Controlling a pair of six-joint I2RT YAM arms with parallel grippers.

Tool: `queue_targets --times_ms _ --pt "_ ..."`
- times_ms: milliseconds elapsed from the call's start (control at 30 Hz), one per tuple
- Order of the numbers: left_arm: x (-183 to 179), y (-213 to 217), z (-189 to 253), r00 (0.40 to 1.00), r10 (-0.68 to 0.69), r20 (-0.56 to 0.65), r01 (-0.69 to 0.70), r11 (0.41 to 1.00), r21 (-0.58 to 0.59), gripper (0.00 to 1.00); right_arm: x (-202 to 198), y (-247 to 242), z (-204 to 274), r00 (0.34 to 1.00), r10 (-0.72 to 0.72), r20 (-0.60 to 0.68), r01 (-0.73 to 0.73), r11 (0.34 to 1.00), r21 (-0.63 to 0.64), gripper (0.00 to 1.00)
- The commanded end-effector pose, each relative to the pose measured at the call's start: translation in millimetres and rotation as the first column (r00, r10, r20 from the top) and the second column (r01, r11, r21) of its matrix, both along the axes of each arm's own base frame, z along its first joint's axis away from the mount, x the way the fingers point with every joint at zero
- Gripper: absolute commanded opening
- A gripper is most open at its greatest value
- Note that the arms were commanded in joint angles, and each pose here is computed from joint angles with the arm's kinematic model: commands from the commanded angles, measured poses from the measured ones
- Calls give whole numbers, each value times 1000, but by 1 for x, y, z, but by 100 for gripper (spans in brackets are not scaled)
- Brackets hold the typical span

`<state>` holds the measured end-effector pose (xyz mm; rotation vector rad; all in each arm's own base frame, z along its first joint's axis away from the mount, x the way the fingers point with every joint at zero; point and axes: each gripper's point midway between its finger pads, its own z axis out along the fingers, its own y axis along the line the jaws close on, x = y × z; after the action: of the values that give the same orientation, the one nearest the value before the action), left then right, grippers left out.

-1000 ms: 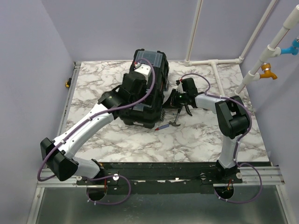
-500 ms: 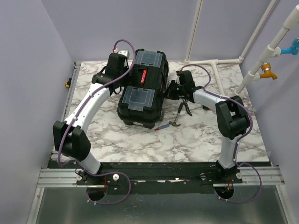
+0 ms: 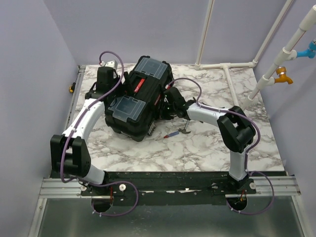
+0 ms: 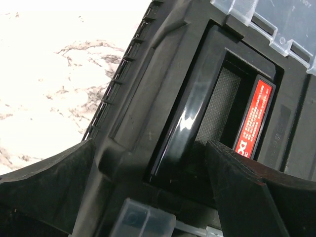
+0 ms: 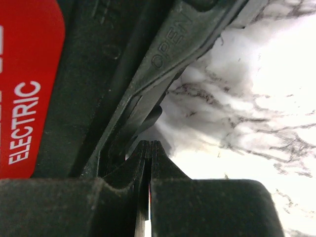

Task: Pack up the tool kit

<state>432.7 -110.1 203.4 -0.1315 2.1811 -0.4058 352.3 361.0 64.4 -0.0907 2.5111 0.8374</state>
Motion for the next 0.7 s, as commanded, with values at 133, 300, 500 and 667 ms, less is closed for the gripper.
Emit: queue_targets --times_ms 133,300,500,667 --pt "-82 -7 -30 1000 3 -26 -5 995 -97 95 -15 20 50 993 72 93 -77 995 58 4" --pt "-102 -4 -19 1000 9 26 -5 992 -127 95 13 -24 52 995 -16 99 15 1000 11 4" --pt "-101 10 2 997 58 44 -55 996 -64 97 73 -96 55 969 -198 148 201 979 -7 4" --pt "-98 18 32 990 94 102 -90 995 -37 98 118 -113 45 950 -258 177 269 962 -43 4"
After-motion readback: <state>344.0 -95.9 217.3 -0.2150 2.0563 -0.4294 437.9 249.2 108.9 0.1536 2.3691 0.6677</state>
